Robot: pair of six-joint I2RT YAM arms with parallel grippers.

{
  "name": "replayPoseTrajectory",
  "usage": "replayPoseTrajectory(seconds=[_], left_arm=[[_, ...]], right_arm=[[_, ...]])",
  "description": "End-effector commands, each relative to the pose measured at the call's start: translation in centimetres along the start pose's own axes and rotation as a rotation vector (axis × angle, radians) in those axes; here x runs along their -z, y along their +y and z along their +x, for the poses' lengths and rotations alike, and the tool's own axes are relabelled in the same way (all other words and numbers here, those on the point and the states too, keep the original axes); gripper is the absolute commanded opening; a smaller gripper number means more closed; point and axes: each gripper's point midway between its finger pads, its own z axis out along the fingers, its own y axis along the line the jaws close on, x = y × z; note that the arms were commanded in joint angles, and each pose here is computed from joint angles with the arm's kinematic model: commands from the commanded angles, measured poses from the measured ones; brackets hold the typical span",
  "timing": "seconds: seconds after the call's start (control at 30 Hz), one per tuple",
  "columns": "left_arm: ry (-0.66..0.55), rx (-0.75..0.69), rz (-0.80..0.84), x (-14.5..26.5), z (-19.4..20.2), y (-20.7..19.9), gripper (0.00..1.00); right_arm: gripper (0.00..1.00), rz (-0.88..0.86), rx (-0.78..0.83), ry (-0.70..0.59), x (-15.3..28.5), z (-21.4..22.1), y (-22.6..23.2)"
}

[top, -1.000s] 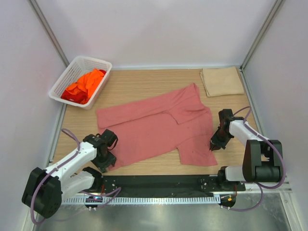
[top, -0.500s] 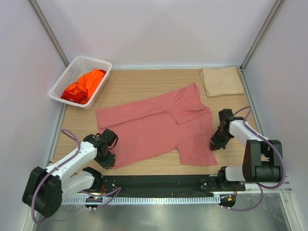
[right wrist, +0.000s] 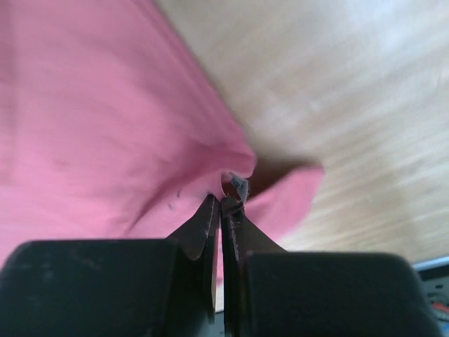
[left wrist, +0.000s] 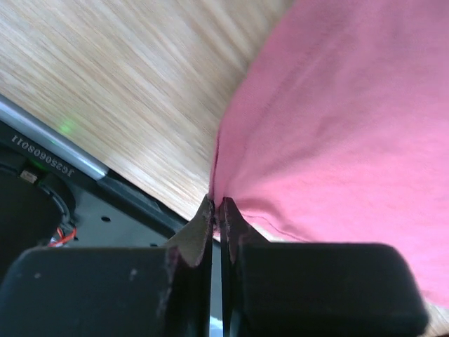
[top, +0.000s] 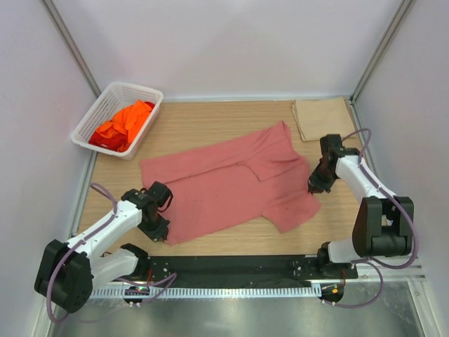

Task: Fold and stack the t-shirts
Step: Fold the tshirt

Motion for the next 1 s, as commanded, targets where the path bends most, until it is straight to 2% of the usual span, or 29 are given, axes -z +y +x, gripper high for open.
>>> replayPoseTrajectory(seconds=[0.0, 0.13, 0.27, 0.4, 0.57, 0.77, 0.97], left_arm=[[-0.017, -0.017, 0.023, 2.3, -1.0, -1.7, 0.00], [-0.073, -0.025, -0.040, 3.9, -3.2, -1.5, 0.00], [-0.075, -0.017, -0.061, 4.2, -5.7, -1.9, 0.00], [-0.052, -0.009, -0.050, 4.1, -7.5, -3.1, 0.00], [-0.108, -0.063, -0.085, 5.1, -10.1, -4.3, 0.00], [-0.118, -0.160, -0.163, 4.4, -12.5, -5.4, 0.00], [-0.141, -0.171, -0.184, 4.3, -14.6, -6.2, 0.00]], right_arm=[[0.02, -0.050, 0.043, -0.156, 3.1, -5.8, 3.2], [0.02, -0.072, 0.109, -0.184, 4.7, -9.3, 5.8], [0.01, -0.114, 0.158, -0.129, 3.9, -10.5, 8.2], [0.02, -0.178, 0.169, -0.062, 3.0, -10.7, 10.4], [0.02, -0.233, 0.170, -0.058, 3.5, -11.7, 12.3], [0.02, -0.302, 0.179, -0.034, 3.7, -12.0, 15.0], [0.01, -0.321, 0.179, -0.012, 3.2, -12.2, 16.5]])
